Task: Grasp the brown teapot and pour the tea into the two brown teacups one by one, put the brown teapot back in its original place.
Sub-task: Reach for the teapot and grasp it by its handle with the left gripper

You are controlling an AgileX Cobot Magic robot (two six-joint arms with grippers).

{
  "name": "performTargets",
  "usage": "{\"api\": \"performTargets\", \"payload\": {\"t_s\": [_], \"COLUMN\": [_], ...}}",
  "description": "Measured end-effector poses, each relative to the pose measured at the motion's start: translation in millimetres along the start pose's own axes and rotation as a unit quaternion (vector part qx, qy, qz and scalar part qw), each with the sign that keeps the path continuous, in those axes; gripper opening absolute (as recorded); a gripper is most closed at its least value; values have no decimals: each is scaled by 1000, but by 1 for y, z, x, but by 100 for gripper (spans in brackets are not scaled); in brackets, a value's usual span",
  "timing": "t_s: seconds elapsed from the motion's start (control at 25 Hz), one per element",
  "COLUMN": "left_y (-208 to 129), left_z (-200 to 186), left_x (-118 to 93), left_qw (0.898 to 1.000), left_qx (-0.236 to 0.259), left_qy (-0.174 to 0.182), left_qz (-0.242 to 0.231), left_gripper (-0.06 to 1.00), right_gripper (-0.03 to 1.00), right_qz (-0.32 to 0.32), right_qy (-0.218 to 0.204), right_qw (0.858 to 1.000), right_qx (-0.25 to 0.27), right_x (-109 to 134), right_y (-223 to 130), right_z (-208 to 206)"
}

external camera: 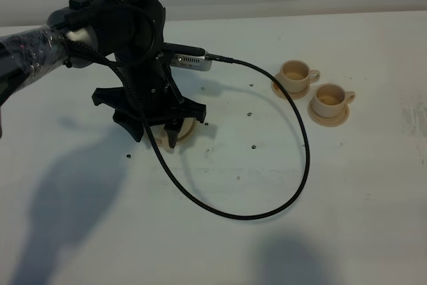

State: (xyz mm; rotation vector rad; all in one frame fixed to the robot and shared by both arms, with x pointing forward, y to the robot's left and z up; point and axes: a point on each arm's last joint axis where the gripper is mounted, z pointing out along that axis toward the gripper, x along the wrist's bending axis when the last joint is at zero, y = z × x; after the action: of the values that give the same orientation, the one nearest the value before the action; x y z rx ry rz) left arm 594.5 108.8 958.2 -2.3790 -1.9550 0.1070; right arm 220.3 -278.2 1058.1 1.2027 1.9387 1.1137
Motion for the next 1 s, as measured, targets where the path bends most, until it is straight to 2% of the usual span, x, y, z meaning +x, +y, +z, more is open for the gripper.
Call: {"api": "performTargets", "payload": {"t_s": [0.32, 1.0], "left_y": [5, 9], "left_z": [0, 15], "left_x": [0, -1], "left_qw": [1000, 1000], "left_qx": [-28, -14], "left_qy": [-2, 4], "left_qz": [-10, -15], "left_gripper": [52, 49], "right_gripper": [22, 22], "right_qz": [0, 0], "right_qy": [0, 0], "right_qw": [1000, 1000], "right_qx": [0, 0], "right_x": [0, 0], "right_y": [0, 0], "right_z": [0, 0]}}
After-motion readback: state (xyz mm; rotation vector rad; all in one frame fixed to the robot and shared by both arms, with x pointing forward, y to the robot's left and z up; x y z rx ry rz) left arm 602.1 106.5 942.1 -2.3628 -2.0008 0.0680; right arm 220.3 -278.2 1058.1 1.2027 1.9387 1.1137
